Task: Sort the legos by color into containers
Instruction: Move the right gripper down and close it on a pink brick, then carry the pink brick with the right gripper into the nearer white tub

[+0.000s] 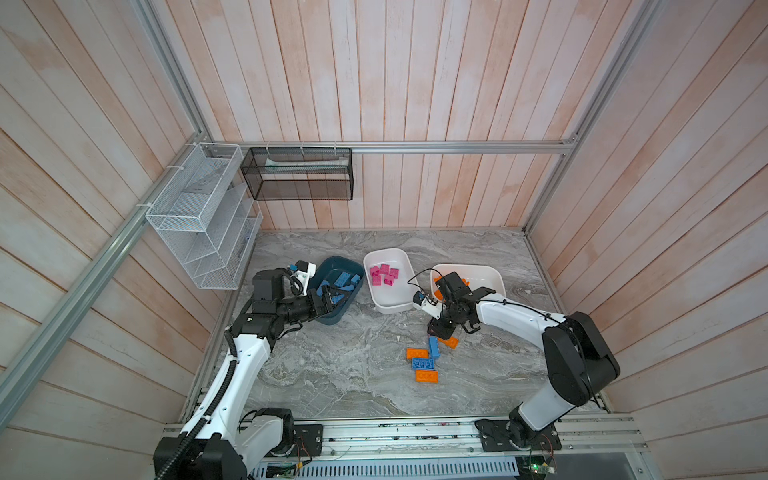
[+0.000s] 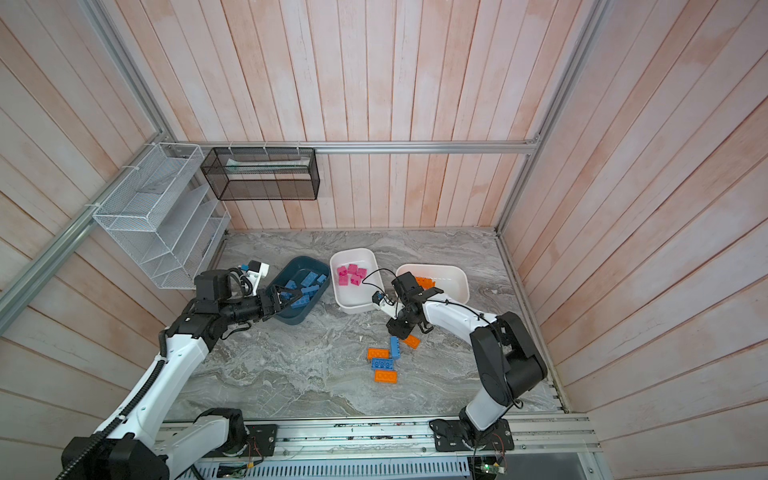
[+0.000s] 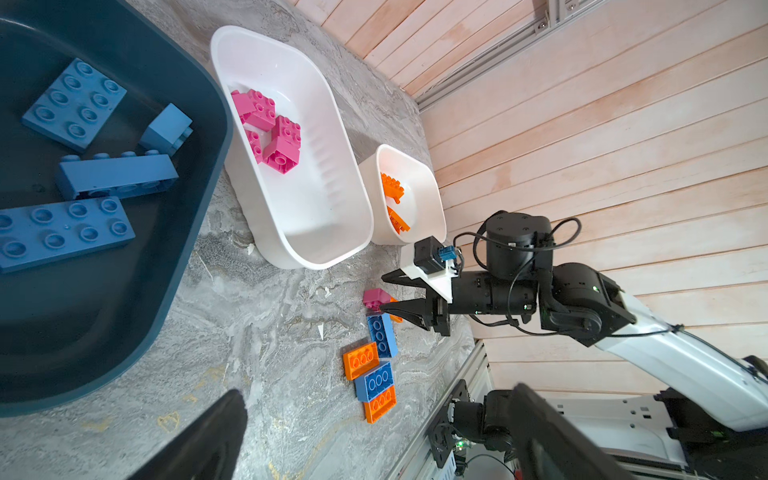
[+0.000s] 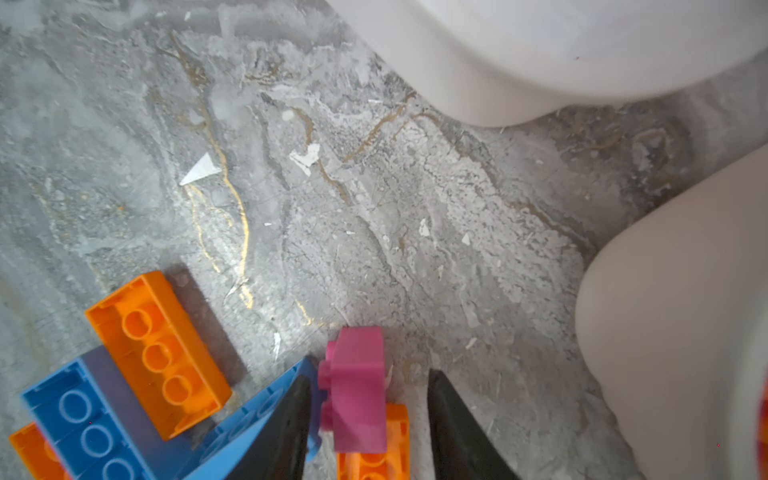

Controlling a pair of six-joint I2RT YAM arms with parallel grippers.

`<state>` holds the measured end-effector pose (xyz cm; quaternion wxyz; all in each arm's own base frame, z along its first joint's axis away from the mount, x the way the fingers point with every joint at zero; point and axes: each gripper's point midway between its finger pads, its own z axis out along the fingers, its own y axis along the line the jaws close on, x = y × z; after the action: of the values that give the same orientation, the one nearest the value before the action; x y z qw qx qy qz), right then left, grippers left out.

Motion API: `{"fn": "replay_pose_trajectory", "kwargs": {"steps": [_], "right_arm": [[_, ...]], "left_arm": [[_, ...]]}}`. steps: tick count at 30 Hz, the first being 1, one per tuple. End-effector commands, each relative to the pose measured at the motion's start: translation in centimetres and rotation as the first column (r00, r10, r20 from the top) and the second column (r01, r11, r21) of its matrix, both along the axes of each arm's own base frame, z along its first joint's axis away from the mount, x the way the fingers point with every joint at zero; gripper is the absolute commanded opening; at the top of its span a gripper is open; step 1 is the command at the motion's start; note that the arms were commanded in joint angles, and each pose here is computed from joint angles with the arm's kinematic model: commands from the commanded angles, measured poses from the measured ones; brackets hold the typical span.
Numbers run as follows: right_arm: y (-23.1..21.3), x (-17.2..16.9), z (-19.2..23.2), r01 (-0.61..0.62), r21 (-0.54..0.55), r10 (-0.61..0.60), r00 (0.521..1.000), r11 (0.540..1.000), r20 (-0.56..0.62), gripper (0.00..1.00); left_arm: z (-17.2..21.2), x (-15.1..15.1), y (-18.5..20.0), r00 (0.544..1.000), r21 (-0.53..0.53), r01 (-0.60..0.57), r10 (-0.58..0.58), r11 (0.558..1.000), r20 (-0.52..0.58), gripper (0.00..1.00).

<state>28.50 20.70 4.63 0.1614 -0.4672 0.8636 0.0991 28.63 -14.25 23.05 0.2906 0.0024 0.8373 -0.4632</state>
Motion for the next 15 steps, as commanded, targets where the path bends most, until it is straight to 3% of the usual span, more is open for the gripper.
{"fn": "replay_pose_trajectory", "kwargs": {"steps": [1, 8, 11, 15], "right_arm": [[-0.5, 0.1, -1.0, -0.018, -0.048, 0.017, 1.0, 0.999, -0.023, 0.42], [-0.9, 0.1, -1.8, -0.021, -0.084, 0.017, 0.999, 0.996, -0.041, 0.29], [-0.4, 0.5, -1.1, -0.013, -0.054, 0.012, 0.999, 0.998, -0.031, 0.17], [1.2, 1.6, 2.3, -0.011, 0.046, 0.01, 1.0, 0.999, 0.016, 0.15]], "left_arm": [[-0.5, -0.4, 0.2, 1.0, 0.017, 0.003, -0.003, 1.0, 0.008, 1.0], [-0.8, -0.4, 0.3, 1.0, 0.028, 0.002, -0.002, 1.0, 0.003, 1.0], [-0.7, -0.5, 0.3, 1.0, 0.029, 0.002, -0.003, 1.0, 0.004, 1.0], [-0.6, -0.5, 0.4, 1.0, 0.036, 0.002, -0.003, 0.999, 0.003, 1.0]]}}
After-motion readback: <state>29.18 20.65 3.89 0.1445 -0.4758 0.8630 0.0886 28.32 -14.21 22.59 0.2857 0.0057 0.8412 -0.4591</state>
